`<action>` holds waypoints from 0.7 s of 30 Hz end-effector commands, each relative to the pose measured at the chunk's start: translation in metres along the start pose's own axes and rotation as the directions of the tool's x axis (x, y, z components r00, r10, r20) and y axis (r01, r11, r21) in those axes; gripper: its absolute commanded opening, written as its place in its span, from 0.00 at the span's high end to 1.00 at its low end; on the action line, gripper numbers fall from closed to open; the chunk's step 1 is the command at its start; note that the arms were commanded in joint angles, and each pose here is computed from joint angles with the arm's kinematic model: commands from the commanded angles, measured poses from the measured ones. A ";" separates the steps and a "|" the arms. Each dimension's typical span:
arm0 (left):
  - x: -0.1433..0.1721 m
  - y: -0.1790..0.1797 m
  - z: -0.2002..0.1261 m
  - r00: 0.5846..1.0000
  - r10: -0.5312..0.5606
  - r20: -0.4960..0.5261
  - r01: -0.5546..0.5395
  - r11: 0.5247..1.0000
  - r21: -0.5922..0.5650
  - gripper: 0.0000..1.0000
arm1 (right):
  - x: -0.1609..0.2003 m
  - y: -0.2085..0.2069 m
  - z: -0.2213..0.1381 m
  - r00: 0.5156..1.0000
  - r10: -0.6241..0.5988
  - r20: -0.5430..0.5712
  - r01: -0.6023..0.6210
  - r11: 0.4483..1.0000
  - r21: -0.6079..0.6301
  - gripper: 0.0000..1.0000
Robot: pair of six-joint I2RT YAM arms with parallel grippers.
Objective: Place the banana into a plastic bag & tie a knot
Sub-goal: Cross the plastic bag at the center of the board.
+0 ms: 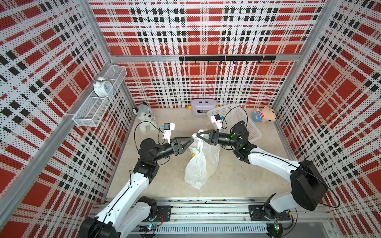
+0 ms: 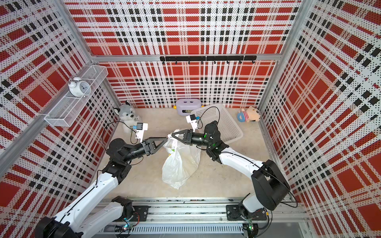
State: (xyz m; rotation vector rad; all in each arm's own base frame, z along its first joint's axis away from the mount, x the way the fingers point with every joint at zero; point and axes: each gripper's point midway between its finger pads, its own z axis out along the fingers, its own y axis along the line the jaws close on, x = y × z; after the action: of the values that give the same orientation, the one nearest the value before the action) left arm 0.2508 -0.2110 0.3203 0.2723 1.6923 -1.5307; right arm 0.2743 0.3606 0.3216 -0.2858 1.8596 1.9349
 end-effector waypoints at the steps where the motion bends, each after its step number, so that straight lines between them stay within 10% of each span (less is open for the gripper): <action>1: -0.001 -0.007 0.002 1.000 0.029 0.008 -0.030 0.999 0.043 0.46 | -0.003 0.003 0.001 1.000 -0.013 0.002 0.013 1.000 -0.026 1.00; 21: -0.008 -0.001 0.021 0.999 0.040 0.005 -0.041 0.999 0.035 0.36 | 0.000 0.004 -0.001 1.000 0.006 -0.002 -0.006 0.999 -0.042 1.00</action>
State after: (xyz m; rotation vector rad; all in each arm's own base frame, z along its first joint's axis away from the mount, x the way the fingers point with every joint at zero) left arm 0.2657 -0.2231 0.3047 0.2617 1.7289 -1.5425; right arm 0.2721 0.3606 0.3250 -0.2796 1.8462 1.9712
